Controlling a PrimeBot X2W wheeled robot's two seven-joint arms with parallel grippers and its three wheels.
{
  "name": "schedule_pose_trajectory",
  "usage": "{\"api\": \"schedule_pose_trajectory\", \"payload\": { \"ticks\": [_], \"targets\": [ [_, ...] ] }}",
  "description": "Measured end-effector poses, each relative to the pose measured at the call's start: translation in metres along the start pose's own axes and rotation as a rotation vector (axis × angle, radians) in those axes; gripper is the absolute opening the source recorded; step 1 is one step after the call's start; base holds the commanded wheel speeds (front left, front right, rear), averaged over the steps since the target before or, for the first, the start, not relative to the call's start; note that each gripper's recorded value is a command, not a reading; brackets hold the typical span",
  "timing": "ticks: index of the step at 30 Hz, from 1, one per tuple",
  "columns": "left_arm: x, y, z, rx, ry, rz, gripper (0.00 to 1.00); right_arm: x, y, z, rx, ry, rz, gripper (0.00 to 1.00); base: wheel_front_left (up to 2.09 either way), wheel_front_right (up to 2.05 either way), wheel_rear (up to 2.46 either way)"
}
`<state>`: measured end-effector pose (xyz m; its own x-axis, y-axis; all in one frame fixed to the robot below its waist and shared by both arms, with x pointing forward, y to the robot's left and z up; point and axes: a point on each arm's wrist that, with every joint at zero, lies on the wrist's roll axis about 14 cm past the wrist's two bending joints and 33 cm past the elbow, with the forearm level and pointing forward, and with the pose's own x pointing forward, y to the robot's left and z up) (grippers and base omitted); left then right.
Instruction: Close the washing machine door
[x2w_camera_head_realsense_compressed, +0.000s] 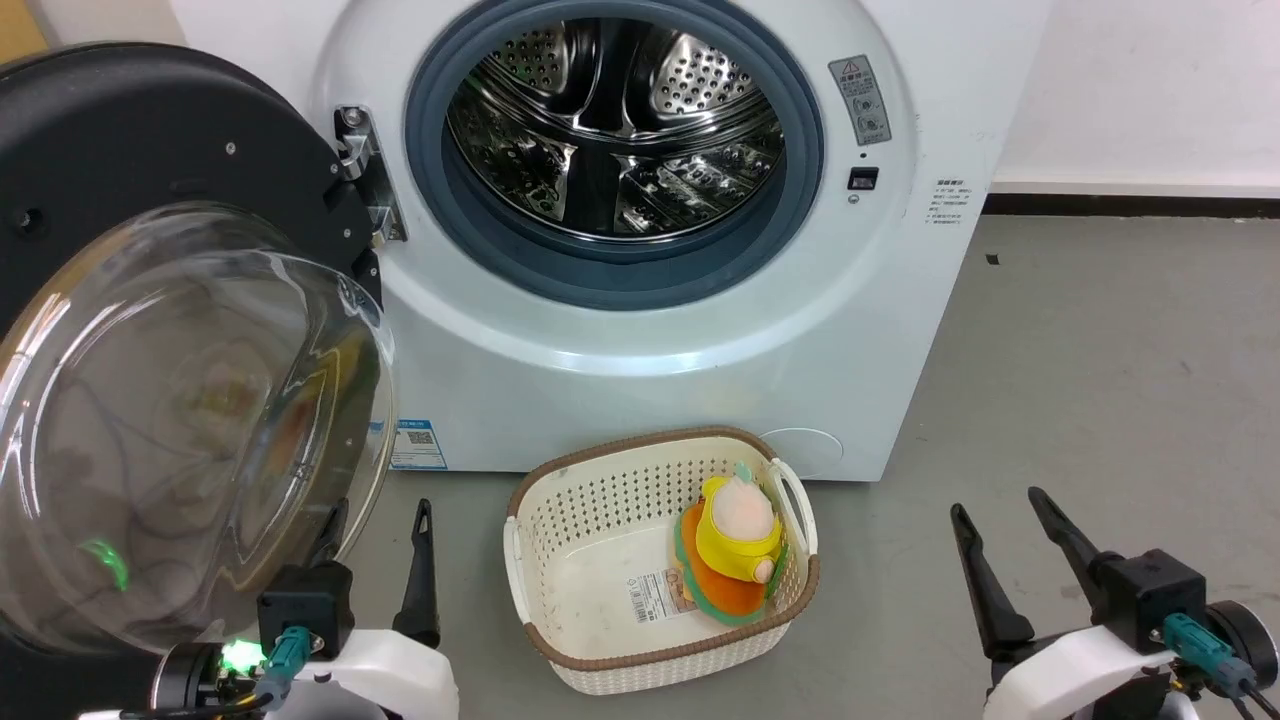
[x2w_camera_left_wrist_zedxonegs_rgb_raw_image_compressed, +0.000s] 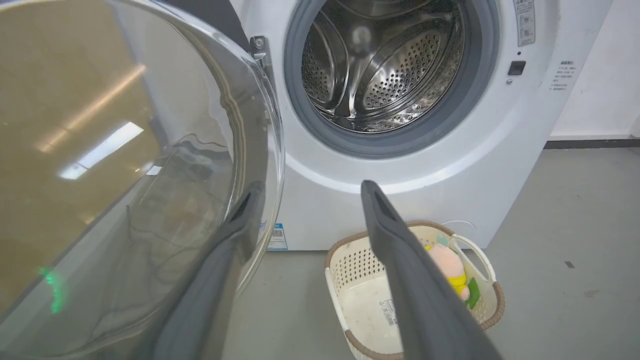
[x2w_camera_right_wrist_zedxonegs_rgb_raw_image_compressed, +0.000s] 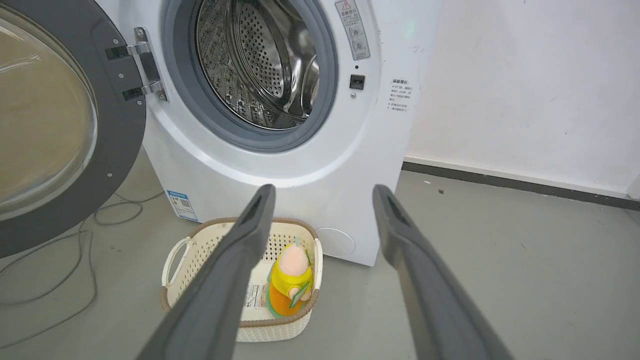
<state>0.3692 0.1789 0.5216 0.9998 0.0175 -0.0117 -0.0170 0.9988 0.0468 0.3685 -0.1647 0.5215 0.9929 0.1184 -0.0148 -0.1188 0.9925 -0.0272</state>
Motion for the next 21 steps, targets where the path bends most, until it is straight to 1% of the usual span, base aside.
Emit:
{"api": "schedule_pose_trajectory", "payload": {
  "ticks": [1,2,13,21],
  "targets": [
    [0.000,0.000,0.000,0.000,-0.004,0.000,1.00,0.000,0.000,0.000,0.004,-0.002,-0.001,1.00,0.00,0.00,0.00],
    [0.000,0.000,0.001,0.000,-0.007,0.002,0.00,0.000,-0.001,0.001,0.005,-0.005,-0.002,1.00,0.00,0.00,0.00],
    [-0.001,0.005,0.010,0.004,-0.045,0.028,0.00,0.003,0.000,0.004,0.037,-0.029,0.000,1.00,0.00,0.00,0.00],
    [0.001,0.016,0.041,0.018,-0.148,0.060,0.00,0.008,0.004,0.005,0.058,-0.046,0.015,1.00,0.00,0.00,0.00]
  ]
}}
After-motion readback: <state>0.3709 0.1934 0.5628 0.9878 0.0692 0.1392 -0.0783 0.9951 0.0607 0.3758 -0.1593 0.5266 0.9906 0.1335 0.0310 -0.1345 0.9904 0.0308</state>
